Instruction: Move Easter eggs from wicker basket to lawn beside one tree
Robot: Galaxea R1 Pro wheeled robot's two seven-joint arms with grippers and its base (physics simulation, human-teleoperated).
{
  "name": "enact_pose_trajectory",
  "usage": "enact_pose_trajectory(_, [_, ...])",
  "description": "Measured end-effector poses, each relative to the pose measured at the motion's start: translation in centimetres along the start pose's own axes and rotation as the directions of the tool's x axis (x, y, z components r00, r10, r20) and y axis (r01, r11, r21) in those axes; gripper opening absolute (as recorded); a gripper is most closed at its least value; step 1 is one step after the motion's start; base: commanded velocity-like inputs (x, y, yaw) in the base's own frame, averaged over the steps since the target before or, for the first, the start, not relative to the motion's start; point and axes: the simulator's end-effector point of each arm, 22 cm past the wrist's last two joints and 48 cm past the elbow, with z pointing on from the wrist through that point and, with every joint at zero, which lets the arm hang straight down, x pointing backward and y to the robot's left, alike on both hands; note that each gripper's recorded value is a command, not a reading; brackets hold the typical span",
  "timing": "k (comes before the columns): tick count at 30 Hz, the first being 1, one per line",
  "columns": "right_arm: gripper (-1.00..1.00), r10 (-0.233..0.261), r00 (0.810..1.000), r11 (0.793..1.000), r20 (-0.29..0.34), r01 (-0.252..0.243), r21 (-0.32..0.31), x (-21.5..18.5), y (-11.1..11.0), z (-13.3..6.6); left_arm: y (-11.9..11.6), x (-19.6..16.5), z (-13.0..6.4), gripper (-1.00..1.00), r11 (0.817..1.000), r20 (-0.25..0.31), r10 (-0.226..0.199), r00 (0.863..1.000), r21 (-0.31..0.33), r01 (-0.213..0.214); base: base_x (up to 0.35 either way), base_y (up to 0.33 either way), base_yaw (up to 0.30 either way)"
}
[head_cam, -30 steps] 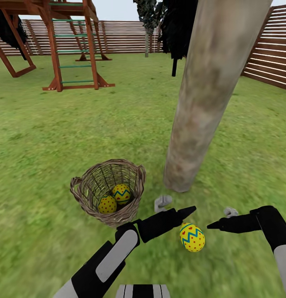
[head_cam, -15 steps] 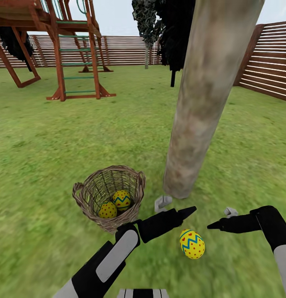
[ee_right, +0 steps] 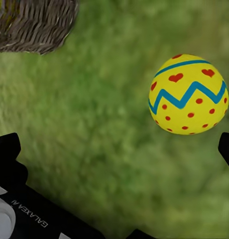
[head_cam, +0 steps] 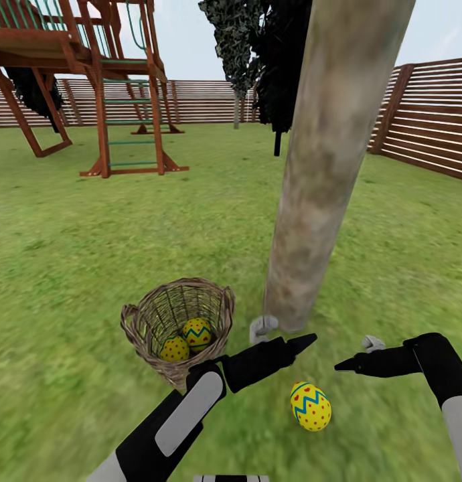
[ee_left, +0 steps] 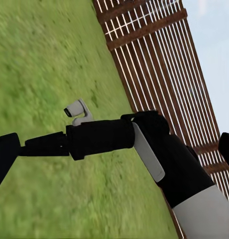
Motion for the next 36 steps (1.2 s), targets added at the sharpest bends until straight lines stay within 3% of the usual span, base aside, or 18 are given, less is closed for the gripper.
enact_pose_trajectory(14, [1.00, -0.031, 0.999, 1.000, 0.043, 0.031, 0.004, -1.1, 1.4, -2.3, -2.7, -0.8, -0.5, 1.00, 0.998, 0.022, 0.054, 0.998, 0.018, -0.055, 0.000, 0.000, 0.000])
enact_pose_trajectory(24, [1.00, -0.030, 0.999, 1.000, 0.043, 0.030, 0.002, -1.1, 1.5, -2.3, -2.8, -0.7, -0.6, 1.00, 0.998, 0.022, 0.052, 0.998, 0.024, -0.052, 0.000, 0.002, 0.000])
enact_pose_trajectory(36, [1.00, -0.030, 0.999, 1.000, 0.045, 0.030, 0.000, -1.2, 1.5, -2.3, -2.8, -0.7, -0.6, 1.00, 0.998, 0.024, 0.055, 0.998, 0.024, -0.055, 0.000, 0.235, 0.000])
